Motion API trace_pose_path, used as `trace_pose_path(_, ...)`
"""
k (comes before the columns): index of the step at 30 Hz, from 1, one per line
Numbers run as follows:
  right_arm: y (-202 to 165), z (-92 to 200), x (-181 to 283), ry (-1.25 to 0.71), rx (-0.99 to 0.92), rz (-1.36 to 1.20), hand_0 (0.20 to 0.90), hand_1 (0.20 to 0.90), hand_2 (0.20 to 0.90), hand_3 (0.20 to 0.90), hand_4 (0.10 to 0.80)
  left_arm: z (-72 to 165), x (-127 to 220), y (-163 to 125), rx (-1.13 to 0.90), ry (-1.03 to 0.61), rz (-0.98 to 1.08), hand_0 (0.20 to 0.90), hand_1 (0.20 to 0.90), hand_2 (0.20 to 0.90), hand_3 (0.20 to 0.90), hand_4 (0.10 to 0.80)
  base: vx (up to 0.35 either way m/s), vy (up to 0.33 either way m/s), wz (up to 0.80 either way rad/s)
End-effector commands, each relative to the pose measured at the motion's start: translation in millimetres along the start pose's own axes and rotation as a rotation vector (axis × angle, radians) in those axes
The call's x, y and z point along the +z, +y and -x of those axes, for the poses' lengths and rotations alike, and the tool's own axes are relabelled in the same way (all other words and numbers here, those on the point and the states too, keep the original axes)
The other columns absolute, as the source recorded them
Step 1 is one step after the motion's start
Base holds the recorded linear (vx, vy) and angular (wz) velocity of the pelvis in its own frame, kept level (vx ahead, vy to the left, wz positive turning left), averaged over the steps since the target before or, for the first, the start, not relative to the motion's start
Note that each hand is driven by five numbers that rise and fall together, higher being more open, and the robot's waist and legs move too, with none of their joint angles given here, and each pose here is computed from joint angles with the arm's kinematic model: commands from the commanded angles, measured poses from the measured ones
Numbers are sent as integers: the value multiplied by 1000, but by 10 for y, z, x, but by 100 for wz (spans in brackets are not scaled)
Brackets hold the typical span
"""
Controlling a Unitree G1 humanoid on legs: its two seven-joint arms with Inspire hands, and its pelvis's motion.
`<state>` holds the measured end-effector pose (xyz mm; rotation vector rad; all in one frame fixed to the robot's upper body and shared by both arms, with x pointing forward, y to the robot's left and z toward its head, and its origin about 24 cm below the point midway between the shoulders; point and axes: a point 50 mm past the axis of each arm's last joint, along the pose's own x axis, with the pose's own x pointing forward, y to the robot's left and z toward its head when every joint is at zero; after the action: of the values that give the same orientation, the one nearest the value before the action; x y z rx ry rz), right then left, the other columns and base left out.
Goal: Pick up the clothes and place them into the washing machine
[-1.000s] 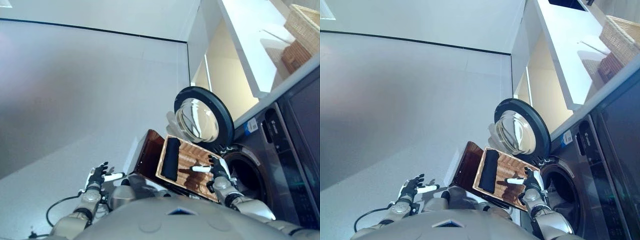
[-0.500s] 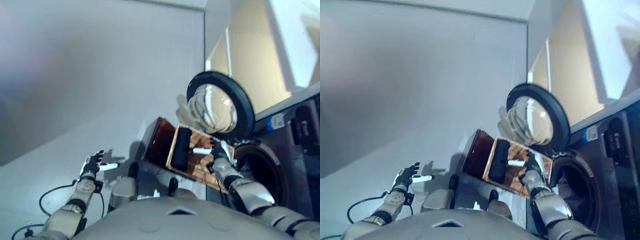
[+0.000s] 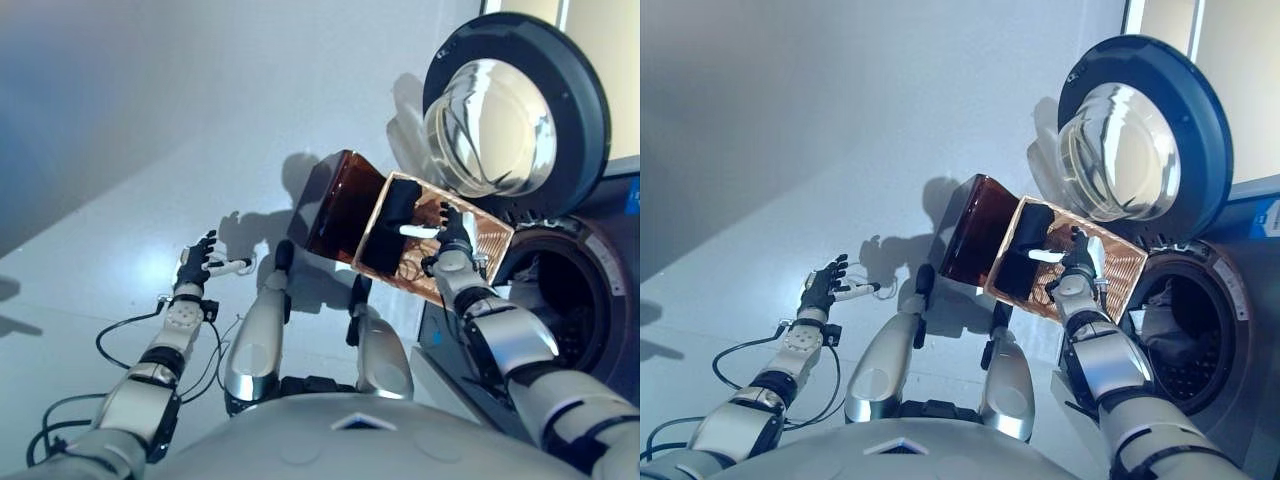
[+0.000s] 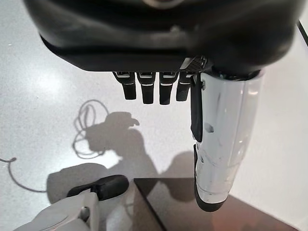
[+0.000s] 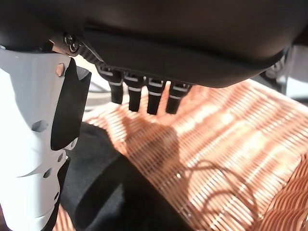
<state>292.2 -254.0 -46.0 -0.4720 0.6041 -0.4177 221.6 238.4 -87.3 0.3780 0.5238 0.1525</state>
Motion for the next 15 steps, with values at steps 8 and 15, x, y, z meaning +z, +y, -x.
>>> trace_pose_path(8,-563,-151,232,-46,-220,-80,900,900,900,900,800,-36,257,80,64,-138,60,900,900,900,900,800,-66,-3,7)
trace_pose_path(15,-512,-135,162,-20,-211,-88,900,900,900,900,800,-6,222,48,47,-132,51,900,900,900,900,800,-18,1,4)
